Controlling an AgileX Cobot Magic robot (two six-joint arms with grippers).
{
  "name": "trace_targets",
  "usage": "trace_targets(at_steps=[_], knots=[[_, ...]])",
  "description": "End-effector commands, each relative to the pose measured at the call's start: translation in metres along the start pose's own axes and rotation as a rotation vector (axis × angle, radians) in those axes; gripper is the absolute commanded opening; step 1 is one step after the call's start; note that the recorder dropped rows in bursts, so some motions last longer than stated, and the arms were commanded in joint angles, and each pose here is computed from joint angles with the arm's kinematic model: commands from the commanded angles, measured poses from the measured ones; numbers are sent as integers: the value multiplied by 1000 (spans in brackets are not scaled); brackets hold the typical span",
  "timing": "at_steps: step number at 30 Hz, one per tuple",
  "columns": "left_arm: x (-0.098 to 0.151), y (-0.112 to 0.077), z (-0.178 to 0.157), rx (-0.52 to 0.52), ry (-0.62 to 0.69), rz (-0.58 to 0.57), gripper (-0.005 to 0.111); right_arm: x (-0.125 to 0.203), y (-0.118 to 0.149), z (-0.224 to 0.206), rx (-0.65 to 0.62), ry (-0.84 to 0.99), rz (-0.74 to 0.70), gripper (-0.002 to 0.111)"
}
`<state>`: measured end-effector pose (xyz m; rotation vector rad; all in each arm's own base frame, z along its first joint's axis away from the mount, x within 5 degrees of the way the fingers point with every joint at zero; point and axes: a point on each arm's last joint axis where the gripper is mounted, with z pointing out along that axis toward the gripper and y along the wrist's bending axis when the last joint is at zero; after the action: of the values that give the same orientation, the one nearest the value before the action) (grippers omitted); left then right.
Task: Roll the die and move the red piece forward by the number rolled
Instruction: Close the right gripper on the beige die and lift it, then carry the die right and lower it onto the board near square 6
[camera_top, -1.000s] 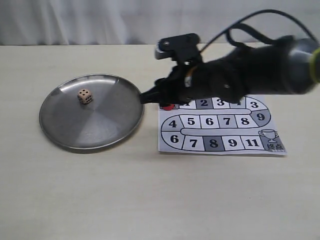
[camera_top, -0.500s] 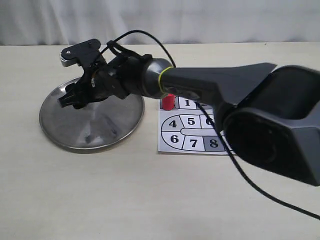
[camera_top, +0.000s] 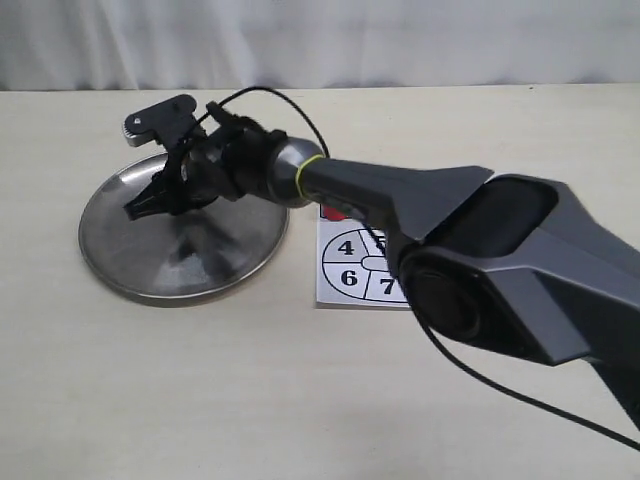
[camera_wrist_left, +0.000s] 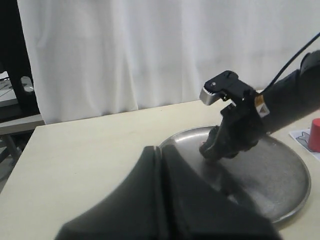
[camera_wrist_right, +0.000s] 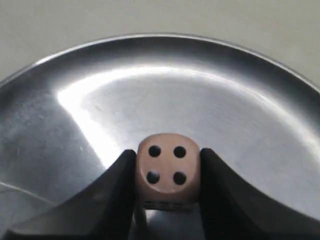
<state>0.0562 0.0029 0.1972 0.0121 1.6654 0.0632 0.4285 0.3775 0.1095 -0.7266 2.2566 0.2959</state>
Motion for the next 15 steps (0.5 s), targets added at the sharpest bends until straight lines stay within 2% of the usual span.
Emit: trace_targets(at_steps=[1,4,6,8,11,13,15], knots=[[0,-1,0,10,-10,-2,0,-51,-41,-84,153,95,-17,4],[0,-1,0,10,-10,-2,0,-75,-77,-157,298,157,-20,4],[0,-1,0,10,-10,-2,0,-74,-103,-194,337,195,4,4],[0,-1,0,10,-10,-2,0,-54,-129,-211,340,240,58,4],[0,-1,0,10,-10,-2,0,11,-178,-208,325,305,196,4],[0,-1,0,10,-10,-2,0,50,-200,-201,336,386,271,4],[0,-1,0,10,-10,-2,0,78,-207,-193,329,450,319,4]])
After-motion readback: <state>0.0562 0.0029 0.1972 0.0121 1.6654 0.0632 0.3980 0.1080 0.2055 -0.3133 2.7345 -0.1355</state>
